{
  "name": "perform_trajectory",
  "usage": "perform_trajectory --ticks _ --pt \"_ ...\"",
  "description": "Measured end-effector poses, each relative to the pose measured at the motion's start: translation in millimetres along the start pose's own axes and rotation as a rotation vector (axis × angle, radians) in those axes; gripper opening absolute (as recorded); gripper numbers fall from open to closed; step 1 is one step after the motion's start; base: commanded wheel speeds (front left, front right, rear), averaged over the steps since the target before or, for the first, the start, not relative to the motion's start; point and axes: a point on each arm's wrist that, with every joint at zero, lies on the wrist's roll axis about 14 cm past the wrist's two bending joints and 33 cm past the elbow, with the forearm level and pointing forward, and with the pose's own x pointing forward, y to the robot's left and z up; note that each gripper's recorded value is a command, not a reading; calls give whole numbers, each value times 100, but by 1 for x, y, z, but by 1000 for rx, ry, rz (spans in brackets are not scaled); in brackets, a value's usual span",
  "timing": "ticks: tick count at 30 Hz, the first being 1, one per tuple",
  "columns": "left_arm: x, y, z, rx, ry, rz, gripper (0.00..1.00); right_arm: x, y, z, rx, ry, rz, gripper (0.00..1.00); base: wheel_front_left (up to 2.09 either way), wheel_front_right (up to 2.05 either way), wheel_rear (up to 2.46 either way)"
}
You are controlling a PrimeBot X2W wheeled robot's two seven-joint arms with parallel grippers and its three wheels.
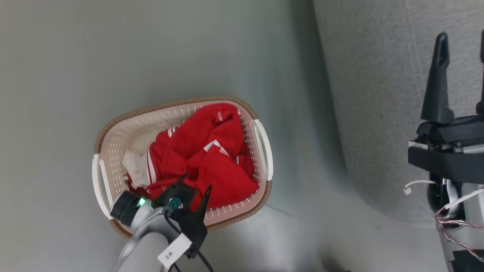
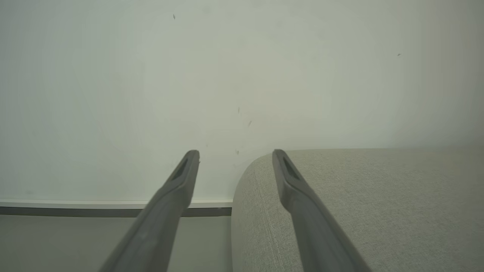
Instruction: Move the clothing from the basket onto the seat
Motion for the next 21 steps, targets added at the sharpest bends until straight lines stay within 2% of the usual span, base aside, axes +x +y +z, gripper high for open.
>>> perform_trajectory --ticks 12,21 --pt "42 28 -25 -16 91 30 100 23 5 -44 -21 28 25 100 0 0 0" --pt "52 41 -60 -31 183 59 100 26 10 -81 -21 86 37 100 0 0 0"
